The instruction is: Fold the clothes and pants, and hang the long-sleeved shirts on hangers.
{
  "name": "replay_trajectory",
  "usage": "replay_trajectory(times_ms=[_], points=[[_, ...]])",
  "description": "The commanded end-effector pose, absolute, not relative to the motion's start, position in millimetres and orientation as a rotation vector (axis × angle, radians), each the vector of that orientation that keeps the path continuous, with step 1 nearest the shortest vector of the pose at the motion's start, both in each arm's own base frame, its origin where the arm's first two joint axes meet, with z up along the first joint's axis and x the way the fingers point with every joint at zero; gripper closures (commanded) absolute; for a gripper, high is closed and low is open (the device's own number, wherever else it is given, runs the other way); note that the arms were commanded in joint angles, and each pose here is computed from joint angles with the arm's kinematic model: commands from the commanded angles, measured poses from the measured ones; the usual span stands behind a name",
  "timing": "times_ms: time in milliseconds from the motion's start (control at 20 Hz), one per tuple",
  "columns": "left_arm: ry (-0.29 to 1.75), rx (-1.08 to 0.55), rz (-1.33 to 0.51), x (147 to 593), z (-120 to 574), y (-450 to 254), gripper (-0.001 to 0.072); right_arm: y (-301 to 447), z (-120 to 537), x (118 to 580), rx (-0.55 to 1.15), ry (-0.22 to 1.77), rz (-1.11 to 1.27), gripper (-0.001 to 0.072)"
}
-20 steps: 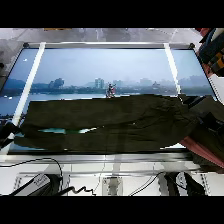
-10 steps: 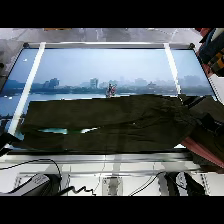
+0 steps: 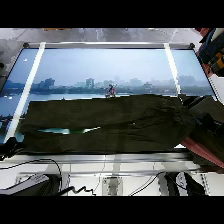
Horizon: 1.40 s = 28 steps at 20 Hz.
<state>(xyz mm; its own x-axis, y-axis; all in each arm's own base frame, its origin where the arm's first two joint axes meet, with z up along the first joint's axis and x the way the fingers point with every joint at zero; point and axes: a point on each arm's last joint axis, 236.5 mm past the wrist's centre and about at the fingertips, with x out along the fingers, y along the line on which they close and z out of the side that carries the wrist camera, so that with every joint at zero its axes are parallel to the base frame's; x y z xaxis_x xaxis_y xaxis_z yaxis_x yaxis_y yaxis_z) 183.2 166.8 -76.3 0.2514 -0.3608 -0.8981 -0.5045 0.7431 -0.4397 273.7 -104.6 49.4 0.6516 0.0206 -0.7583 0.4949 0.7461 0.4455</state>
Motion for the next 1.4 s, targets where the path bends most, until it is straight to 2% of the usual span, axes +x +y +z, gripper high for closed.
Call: replay_trajectory(times_ms=[0,250,400,550,800,1150,1350], points=[[1.354,-0.777,0.042,186,-71,162,0.0685,-104,50,274,0.692,0.827,-0.293,0.0680],[1.279,-0.711,0.024,209,-27,187,0.0686,-105,50,275,0.690,0.825,-0.294,0.0680],[0.953,-0.751,-0.058,278,31,192,0.0685,-106,53,278,0.699,0.806,-0.295,0.0681],[0.723,-0.790,-0.070,333,68,195,0.0687,-110,75,300,0.801,0.663,-0.299,0.0681],[0.697,-0.798,0.106,387,51,199,0.0687,-146,111,333,0.972,0.380,-0.379,0.0682],[0.693,-0.782,0.159,449,12,172,0.0687,-137,94,432,1.064,0.280,-0.398,0.0682],[0.653,-0.827,0.208,464,2,177,0.0685,-146,58,480,1.104,0.342,-0.428,0.0682]])
